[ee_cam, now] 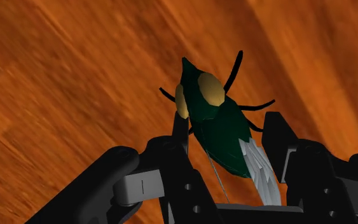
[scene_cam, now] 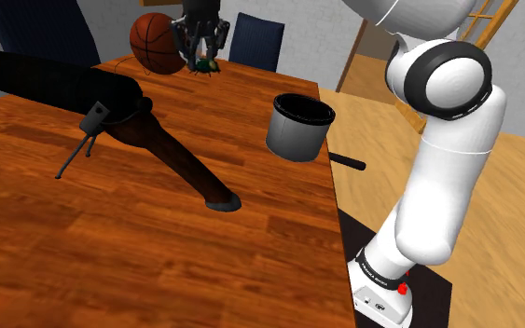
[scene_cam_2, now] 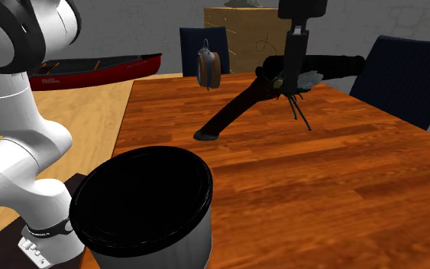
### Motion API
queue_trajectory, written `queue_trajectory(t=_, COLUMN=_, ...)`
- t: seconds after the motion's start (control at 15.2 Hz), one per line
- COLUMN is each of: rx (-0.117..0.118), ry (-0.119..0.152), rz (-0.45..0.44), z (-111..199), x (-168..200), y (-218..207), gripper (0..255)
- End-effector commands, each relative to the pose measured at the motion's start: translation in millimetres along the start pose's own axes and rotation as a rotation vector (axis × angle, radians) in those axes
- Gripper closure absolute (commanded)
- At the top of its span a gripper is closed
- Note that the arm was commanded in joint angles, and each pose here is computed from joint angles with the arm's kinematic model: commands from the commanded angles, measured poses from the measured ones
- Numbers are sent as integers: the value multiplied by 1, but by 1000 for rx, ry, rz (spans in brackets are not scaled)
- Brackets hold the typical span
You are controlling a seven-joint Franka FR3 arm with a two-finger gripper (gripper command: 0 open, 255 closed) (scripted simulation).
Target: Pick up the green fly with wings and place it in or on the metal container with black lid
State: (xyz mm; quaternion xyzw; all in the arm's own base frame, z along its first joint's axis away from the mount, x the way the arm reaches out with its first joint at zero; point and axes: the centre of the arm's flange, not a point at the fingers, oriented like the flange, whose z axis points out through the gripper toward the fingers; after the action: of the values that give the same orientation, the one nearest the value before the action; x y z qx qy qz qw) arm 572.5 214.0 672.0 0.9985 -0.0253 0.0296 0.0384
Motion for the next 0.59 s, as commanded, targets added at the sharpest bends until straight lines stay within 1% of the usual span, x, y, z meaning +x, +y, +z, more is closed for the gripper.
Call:
queue_trajectory(t=0.0, rx=0, ry=0, rz=0, z=-4, x=-6, y=12, gripper=255)
queue_trajectory(t=0.53, rx=0, ry=0, rz=0, z=1, x=-64, y=100, gripper=255)
